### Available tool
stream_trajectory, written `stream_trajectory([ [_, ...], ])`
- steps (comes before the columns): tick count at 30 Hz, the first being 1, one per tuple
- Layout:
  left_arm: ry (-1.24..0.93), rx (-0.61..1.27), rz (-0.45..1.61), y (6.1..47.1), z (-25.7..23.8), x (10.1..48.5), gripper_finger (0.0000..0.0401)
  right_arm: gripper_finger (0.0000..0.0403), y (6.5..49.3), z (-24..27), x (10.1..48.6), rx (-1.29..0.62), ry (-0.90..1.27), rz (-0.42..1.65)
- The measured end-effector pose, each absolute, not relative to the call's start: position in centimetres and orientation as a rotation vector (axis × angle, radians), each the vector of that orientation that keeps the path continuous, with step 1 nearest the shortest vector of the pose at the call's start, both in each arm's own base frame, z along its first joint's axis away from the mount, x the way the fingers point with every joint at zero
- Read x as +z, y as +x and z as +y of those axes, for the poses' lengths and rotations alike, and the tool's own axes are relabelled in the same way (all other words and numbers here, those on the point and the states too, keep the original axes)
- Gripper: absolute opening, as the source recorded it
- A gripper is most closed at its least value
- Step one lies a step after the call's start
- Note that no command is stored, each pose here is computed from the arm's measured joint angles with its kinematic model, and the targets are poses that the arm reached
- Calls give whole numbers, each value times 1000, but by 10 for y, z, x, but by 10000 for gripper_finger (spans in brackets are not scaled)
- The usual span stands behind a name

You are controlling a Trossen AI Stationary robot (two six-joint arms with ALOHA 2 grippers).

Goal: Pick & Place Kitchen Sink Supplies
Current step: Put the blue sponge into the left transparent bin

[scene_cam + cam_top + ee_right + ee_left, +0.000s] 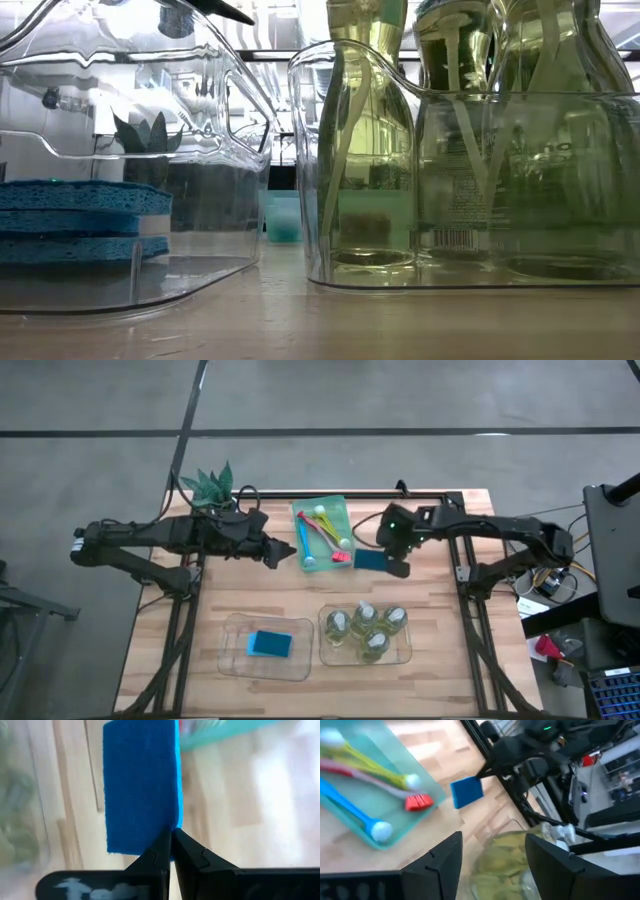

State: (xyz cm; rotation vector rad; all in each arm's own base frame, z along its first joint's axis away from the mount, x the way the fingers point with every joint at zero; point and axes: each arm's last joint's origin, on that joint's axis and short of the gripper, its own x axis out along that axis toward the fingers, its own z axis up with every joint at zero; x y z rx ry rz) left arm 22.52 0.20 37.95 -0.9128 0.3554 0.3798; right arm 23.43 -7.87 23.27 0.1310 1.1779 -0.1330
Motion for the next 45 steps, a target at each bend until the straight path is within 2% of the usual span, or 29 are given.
stream_trajectory([
  [5, -769, 359, 341, 226, 3, 382, 207, 8, 236, -80, 284, -224, 124, 1013],
  [12, -760, 389, 294, 224, 12, 387, 207, 8, 249, -81, 358, -274, 143, 758],
  [18, -745, 403, 187, 206, 22, 410, 207, 8, 283, -72, 393, -226, 185, 667],
  [28, -786, 382, 103, 181, 23, 425, 207, 8, 341, -61, 426, -159, 172, 599],
  [34, -798, 376, 101, 177, 22, 426, 207, 8, 366, -61, 429, -144, 162, 624],
  [45, -826, 340, 145, 177, 20, 423, 204, 8, 386, -52, 436, -105, 133, 610],
])
